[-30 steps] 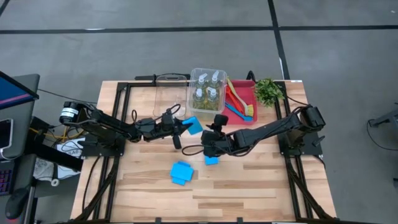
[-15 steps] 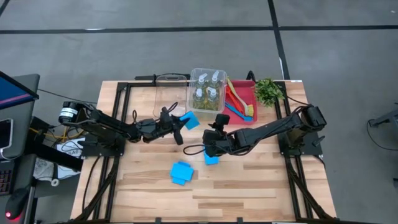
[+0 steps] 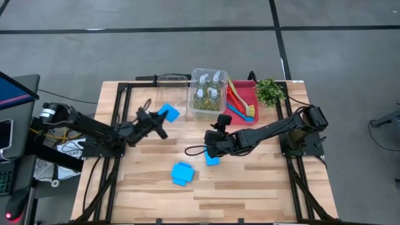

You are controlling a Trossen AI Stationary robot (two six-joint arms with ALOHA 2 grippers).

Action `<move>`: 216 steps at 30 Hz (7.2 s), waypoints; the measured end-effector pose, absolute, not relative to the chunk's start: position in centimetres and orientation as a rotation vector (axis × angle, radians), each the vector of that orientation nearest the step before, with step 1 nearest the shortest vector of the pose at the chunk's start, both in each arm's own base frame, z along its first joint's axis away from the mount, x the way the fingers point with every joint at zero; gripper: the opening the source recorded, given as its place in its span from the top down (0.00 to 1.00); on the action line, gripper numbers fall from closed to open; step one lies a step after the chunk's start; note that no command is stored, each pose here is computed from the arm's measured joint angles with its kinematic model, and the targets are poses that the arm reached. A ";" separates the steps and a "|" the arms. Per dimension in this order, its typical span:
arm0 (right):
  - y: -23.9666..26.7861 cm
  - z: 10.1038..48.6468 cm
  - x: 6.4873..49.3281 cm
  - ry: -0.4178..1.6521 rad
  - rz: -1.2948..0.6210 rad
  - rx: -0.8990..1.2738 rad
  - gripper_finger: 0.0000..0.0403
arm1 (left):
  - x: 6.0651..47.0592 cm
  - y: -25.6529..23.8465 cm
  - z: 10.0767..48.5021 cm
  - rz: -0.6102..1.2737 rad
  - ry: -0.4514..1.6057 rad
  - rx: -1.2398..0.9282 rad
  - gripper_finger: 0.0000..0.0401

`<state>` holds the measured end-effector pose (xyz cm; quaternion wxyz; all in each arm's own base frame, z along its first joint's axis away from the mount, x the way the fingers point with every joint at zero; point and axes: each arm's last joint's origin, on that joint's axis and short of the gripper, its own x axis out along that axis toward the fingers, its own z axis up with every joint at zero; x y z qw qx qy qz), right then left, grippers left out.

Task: Pick & Place Kitchen Sink Supplies
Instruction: Put the blue sponge into the transparent bin

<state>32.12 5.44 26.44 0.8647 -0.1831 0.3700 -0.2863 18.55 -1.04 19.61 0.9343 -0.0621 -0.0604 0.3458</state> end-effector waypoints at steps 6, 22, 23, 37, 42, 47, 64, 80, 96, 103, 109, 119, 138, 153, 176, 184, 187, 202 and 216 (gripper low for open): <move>5.5 26.6 32.3 0.756 -0.601 -0.372 0.65 | 16.9 0.2 18.1 0.799 -0.153 -0.226 0.91; 5.5 26.7 32.4 0.740 -0.600 -0.370 0.65 | 16.5 4.6 18.6 0.873 -0.266 -0.269 0.89; 5.5 26.7 32.4 0.741 -0.600 -0.370 0.65 | 16.4 5.0 18.6 0.847 -0.265 -0.264 0.89; 4.9 26.8 32.7 0.730 -0.611 -0.373 0.65 | 16.0 7.4 18.6 0.697 -0.244 -0.228 0.89; 4.7 26.8 32.7 0.732 -0.616 -0.372 0.65 | 15.9 7.7 18.6 0.714 -0.245 -0.228 0.86; 4.6 26.9 32.7 0.729 -0.617 -0.370 0.65 | 15.9 7.7 18.5 0.714 -0.230 -0.229 0.78; 4.7 26.9 32.8 0.736 -0.606 -0.396 0.64 | 16.0 7.6 18.0 0.685 -0.183 -0.261 0.53; 6.6 28.6 29.9 0.803 -0.415 -0.366 0.67 | 16.9 5.6 18.1 0.277 -0.138 -0.296 0.54; 7.6 21.0 29.0 0.815 -0.028 -0.297 0.67 | 18.1 -1.0 19.0 -0.127 -0.132 -0.215 0.54; 8.7 20.3 28.9 0.739 0.193 -0.192 0.67 | 18.5 -2.8 19.8 -0.169 -0.156 -0.141 0.54; 9.2 19.6 28.5 0.730 0.222 -0.192 0.67 | 19.6 -3.1 19.6 -0.162 -0.124 -0.136 0.54; 8.1 17.9 28.0 0.712 0.182 -0.183 0.67 | 22.3 -3.3 18.7 -0.130 -0.040 -0.105 0.54; 7.0 15.5 26.8 0.659 0.160 -0.213 0.67 | 23.6 -3.5 18.4 -0.130 -0.015 -0.103 0.54; 7.4 8.2 30.1 0.759 0.222 -0.344 0.74 | 23.6 -3.5 18.4 -0.130 -0.015 -0.103 0.54; 10.2 17.7 27.7 0.537 -0.014 -0.676 1.00 | 23.7 -2.6 18.4 -0.094 -0.009 -0.224 0.53; 11.0 20.0 28.0 0.402 -0.115 -0.705 1.00 | 23.8 -1.3 18.3 -0.032 -0.010 -0.440 0.53; 10.8 20.7 28.7 0.395 -0.170 -0.705 1.00 | 23.8 -1.4 18.3 -0.036 -0.008 -0.461 0.53; 8.3 24.2 31.3 0.336 -0.259 -0.681 1.00 | 23.8 -1.5 18.3 -0.039 -0.008 -0.462 0.53; 6.9 24.4 31.9 0.316 -0.201 -0.648 1.00 | 23.8 -1.4 18.3 -0.015 -0.016 -0.455 0.54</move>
